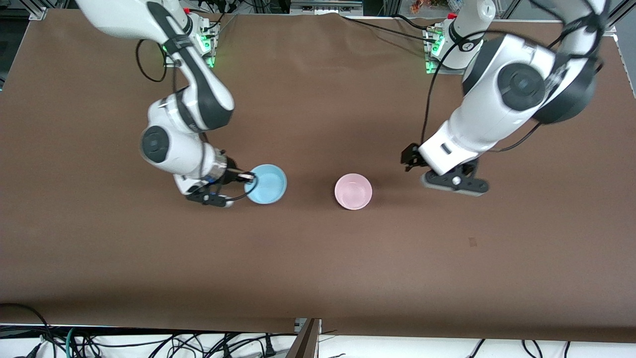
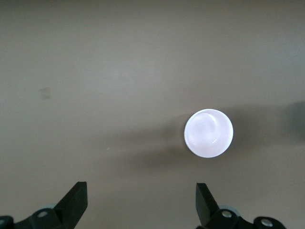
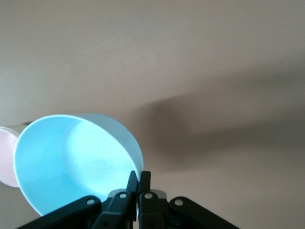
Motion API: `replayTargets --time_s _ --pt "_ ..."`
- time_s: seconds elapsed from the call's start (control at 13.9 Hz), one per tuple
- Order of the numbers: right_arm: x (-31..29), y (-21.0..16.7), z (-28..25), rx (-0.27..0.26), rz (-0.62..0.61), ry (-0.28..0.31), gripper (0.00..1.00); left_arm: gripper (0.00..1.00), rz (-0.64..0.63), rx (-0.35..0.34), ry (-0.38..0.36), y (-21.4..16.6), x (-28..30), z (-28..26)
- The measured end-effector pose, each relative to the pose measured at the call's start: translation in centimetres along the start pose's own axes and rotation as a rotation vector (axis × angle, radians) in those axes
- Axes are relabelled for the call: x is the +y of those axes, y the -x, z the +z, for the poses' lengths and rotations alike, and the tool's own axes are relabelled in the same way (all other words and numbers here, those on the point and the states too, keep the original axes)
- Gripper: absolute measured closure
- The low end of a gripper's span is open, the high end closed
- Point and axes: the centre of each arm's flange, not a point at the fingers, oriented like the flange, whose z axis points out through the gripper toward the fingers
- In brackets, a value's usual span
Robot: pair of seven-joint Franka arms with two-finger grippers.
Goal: Stack pink and blue bowls on white bowl
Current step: 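Carry the blue bowl toward the stack while the left gripper withdraws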
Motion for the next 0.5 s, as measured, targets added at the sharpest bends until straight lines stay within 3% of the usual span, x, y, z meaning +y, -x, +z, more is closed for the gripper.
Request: replayTargets --time_s 0.29,0.5 --pt "-6.8 3.1 2.5 0.015 0.132 -0.041 0.97 0.0 -0.064 -0.031 -0.026 1.1 -4.1 -6.0" --pt "-10.8 5.3 4.7 0.011 0.195 -0.064 0.97 0.0 -0.031 -0.056 -0.035 1.7 -5.4 -8.2"
